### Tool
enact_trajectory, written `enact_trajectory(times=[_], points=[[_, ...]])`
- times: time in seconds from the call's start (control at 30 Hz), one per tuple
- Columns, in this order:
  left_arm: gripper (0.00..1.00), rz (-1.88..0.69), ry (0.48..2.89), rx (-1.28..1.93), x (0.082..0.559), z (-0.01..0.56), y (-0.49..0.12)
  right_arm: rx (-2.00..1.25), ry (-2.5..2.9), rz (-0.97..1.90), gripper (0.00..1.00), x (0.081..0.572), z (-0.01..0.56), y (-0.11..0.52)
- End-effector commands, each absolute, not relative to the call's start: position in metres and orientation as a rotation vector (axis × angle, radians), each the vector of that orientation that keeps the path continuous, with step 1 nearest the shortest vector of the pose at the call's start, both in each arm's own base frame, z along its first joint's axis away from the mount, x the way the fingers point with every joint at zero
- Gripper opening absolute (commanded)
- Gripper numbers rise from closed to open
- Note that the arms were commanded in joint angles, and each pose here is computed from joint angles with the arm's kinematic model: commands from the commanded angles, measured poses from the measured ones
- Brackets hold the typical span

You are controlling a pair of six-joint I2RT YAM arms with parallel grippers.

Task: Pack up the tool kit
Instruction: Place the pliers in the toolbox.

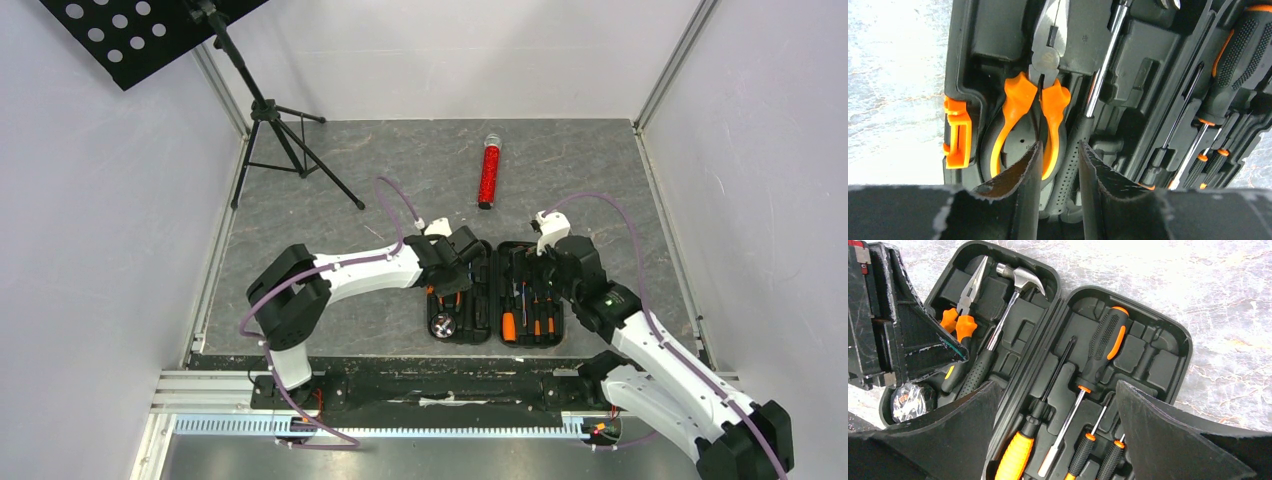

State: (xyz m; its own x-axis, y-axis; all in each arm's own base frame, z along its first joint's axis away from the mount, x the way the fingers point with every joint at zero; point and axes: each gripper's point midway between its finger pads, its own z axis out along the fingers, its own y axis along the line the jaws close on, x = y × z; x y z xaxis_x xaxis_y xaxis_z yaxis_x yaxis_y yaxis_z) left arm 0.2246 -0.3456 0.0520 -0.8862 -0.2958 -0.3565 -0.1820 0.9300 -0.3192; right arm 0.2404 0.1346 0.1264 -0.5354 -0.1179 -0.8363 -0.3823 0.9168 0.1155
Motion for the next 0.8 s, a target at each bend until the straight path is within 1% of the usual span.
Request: enact_trajectory(times=[0.0, 0.1, 0.2, 0.27, 0.4, 0.5, 0.67, 0.77], points=[[0.39, -0.445, 2.602, -0.357, 0.227, 0.086, -0.347, -0.345, 2.061, 0.412, 0.89, 0.252, 0.148, 0.147], [0.39, -0.455, 2.571, -0.332, 0.228, 0.103, -0.342, -0.361, 2.053, 0.452, 0.88, 0.255, 0.152, 0.156], [0.35, -0.432, 2.529, -0.305, 0.229, 0.117, -0.329, -0.403, 2.051, 0.548, 0.84, 0.257, 0.155, 0.175], [0.32, -0.407, 2.5, -0.29, 0.232, 0.123, -0.318, -0.42, 2.052, 0.618, 0.79, 0.259, 0.155, 0.187], [0.27, -0.353, 2.518, -0.212, 0.236, 0.116, -0.303, -0.445, 2.065, 0.778, 0.66, 0.26, 0.146, 0.216], [0.25, -0.317, 2.546, -0.157, 0.234, 0.106, -0.295, -0.458, 2.069, 0.85, 0.6, 0.262, 0.142, 0.232], [0.26, -0.302, 2.548, -0.159, 0.233, 0.094, -0.282, -0.496, 2.101, 0.902, 0.52, 0.266, 0.129, 0.251], [0.31, -0.309, 2.557, -0.185, 0.236, 0.087, -0.274, -0.514, 2.139, 0.923, 0.42, 0.267, 0.114, 0.261]])
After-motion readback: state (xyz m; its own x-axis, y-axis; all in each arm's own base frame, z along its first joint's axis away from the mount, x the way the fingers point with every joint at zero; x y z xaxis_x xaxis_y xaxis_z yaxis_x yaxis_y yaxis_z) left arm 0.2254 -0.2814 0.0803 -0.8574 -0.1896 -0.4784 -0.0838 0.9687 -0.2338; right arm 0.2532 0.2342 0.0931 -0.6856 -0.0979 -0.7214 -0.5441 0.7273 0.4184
